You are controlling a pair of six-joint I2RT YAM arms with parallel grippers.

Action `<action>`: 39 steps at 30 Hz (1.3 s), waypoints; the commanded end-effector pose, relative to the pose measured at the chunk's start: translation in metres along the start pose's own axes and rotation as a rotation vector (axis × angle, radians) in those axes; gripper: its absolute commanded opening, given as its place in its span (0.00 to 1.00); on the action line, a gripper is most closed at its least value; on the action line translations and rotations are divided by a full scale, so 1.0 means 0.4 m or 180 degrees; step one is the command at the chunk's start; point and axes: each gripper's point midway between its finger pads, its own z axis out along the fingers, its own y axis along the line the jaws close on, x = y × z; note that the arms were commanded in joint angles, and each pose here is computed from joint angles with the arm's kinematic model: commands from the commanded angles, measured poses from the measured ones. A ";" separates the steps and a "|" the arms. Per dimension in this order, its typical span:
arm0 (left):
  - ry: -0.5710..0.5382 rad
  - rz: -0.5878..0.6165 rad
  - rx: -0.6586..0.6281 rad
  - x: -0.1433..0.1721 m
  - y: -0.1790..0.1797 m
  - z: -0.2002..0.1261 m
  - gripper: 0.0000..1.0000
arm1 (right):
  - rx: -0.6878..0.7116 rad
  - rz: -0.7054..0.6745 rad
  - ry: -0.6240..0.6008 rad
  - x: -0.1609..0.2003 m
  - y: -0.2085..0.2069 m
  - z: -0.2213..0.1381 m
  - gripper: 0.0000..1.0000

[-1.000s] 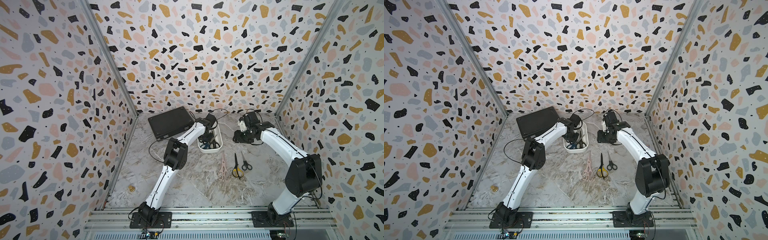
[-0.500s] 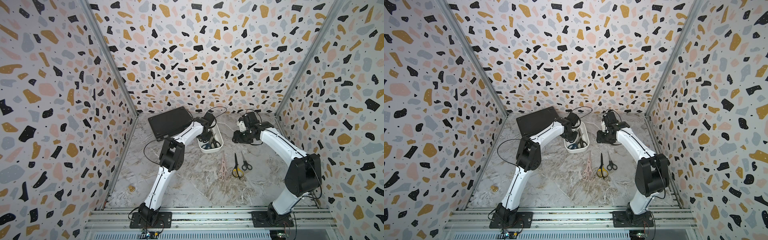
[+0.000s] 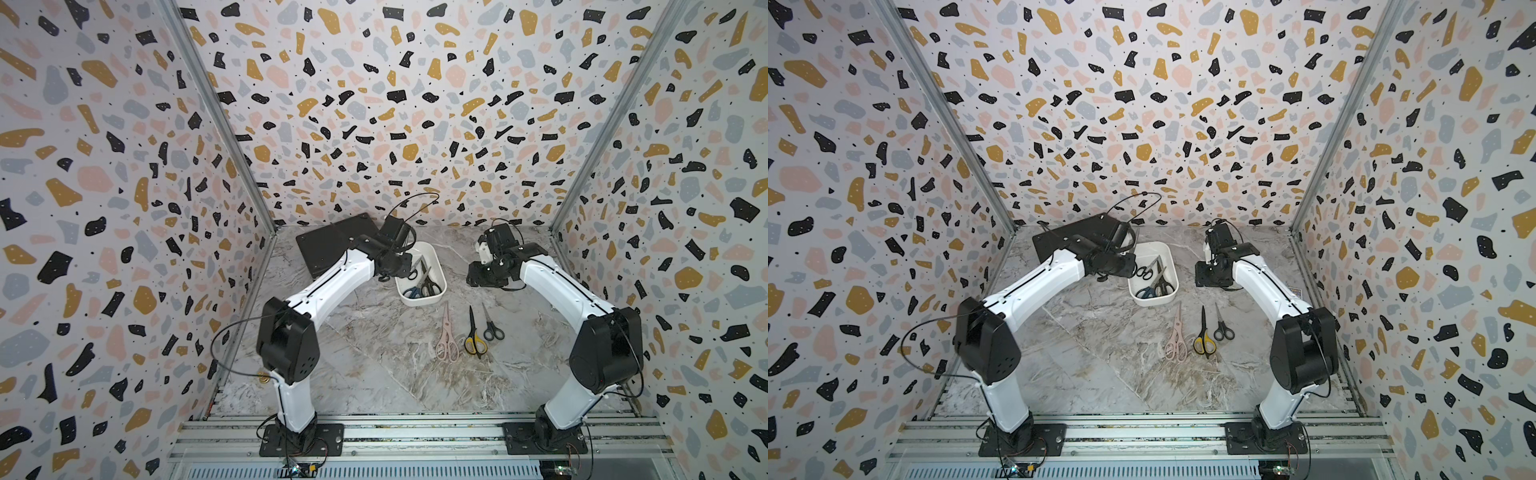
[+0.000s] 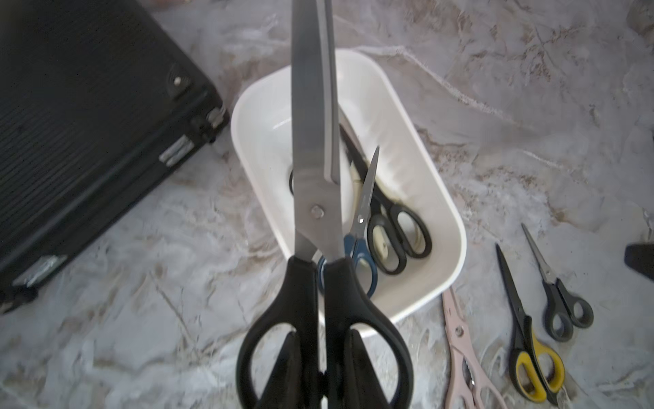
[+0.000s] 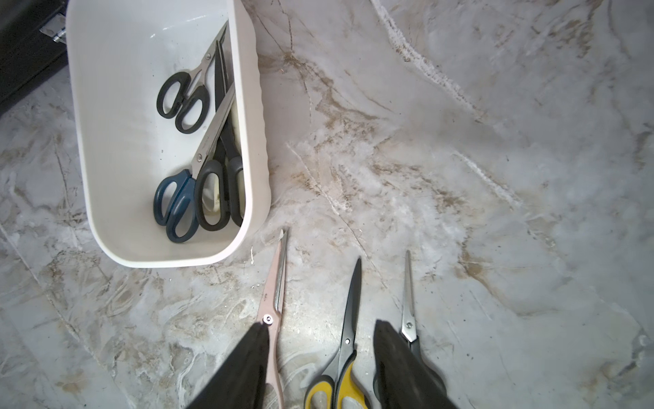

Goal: Take the scissors out of the storage box
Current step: Place the scissors at the center of the board.

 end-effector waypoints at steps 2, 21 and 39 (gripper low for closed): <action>-0.0100 -0.0406 0.0125 0.095 0.010 -0.086 0.00 | 0.0010 -0.0074 -0.0103 -0.026 0.011 -0.045 0.54; 0.0829 -0.0338 0.0034 0.612 -0.035 -0.057 0.00 | 0.0121 -0.0040 -0.0085 0.039 -0.008 -0.065 0.53; 0.1143 -0.0130 0.0248 0.572 -0.194 0.102 0.00 | 0.0082 -0.0071 -0.0093 0.017 0.005 -0.071 0.54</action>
